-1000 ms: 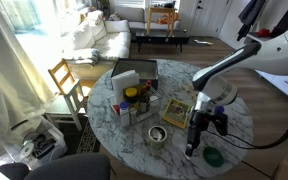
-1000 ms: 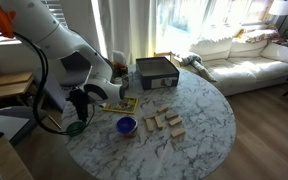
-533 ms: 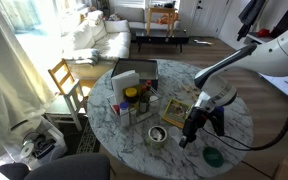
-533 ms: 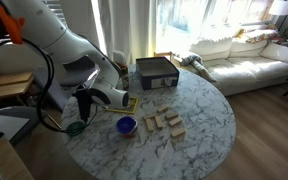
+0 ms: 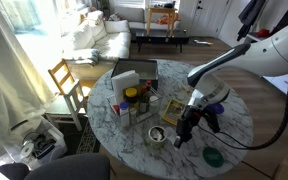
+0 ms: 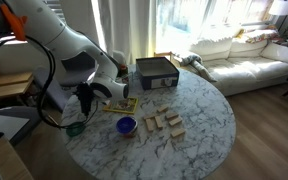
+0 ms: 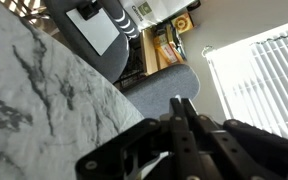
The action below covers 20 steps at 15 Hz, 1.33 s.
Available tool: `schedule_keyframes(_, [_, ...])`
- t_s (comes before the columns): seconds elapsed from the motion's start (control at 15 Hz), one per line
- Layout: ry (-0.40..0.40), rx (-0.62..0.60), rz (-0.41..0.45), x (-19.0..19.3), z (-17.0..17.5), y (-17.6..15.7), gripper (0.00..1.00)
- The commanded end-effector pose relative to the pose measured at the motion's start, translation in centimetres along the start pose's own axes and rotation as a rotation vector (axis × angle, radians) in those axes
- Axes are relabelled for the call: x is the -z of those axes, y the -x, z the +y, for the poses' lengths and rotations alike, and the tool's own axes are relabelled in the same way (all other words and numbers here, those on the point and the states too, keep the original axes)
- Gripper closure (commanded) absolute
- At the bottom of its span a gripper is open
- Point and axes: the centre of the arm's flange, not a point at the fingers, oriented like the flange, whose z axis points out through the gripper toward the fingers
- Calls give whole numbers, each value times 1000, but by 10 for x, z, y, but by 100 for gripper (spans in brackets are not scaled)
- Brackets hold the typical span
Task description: Pour the contents of the small plastic cup into the can on the left
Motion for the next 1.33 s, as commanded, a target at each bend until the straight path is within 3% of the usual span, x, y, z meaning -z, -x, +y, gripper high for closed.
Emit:
schedule_keyframes(0.0, [58, -56, -11, 9, 12, 0, 99])
schedule_keyframes(0.33, [99, -77, -10, 16, 23, 3, 99])
schedule_keyframes(0.4, [96, -73, -10, 14, 25, 0, 90])
schedule_keyframes(0.47, [91, -70, -8, 13, 26, -2, 96])
schedule_keyframes(0.67, [69, -55, 0, 10, 28, -6, 100])
schedule_keyframes(0.93, [79, -67, -3, 10, 32, -7, 99])
schedule_keyframes(1.0, [79, -69, -4, 10, 33, -7, 95])
schedule_keyframes(1.07, [87, -76, -1, 12, 33, -6, 71])
schedule_keyframes(1.27, [90, -80, 8, 15, 35, -7, 61])
